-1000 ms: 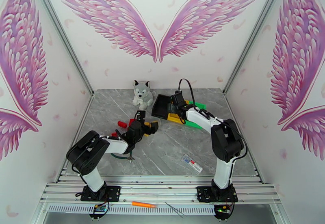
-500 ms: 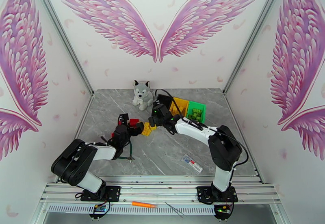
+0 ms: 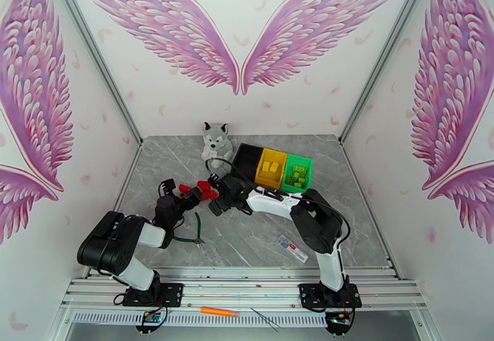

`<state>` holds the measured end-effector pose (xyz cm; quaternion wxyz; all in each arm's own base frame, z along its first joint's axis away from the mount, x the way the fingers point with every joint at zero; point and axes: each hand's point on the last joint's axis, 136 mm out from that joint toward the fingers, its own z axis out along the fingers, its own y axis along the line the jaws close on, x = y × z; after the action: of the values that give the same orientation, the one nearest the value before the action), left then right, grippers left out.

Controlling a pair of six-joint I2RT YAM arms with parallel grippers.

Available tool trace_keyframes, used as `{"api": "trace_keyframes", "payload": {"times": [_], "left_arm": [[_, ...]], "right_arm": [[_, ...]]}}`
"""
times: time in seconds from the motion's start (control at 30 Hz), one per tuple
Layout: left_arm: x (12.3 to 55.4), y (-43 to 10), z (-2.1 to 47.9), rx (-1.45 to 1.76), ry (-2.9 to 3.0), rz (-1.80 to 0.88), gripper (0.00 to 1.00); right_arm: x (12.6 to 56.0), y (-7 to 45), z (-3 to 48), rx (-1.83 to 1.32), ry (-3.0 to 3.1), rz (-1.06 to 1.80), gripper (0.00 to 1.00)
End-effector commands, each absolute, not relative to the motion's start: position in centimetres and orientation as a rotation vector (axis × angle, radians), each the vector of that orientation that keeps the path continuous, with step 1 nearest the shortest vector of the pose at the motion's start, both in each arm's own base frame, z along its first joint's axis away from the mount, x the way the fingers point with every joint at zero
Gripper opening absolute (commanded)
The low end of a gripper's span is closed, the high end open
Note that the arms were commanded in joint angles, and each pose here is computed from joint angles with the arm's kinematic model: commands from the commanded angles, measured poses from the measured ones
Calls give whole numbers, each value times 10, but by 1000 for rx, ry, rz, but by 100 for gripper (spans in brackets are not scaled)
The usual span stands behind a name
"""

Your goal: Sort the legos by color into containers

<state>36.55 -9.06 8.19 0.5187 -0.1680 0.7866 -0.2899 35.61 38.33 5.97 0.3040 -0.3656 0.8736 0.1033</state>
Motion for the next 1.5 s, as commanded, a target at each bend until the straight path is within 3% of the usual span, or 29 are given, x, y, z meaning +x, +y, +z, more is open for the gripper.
{"api": "trace_keyframes", "payload": {"times": [0.0, 0.33, 0.57, 0.83, 1.0, 1.3, 1.47], "left_arm": [[360, -91, 93, -385, 1849, -726, 99], [346, -83, 104, -367, 1835, -676, 99], [341, -78, 109, -363, 1829, -644, 99], [342, -79, 109, -357, 1833, -639, 99], [344, -88, 112, -324, 1833, -643, 99], [353, -141, 124, -159, 1854, -617, 99], [364, -175, 125, -87, 1860, -650, 99]], "right_arm": [[363, 389, 60, -992, 2304, 240, 97], [380, 393, 53, -958, 2316, 180, 86], [383, 394, 45, -962, 2333, 164, 85], [383, 392, 54, -935, 2315, 172, 69], [382, 386, 65, -900, 2294, 177, 64], [393, 346, 91, -725, 2283, 196, 58], [410, 291, 105, -527, 2296, 133, 57]]}}
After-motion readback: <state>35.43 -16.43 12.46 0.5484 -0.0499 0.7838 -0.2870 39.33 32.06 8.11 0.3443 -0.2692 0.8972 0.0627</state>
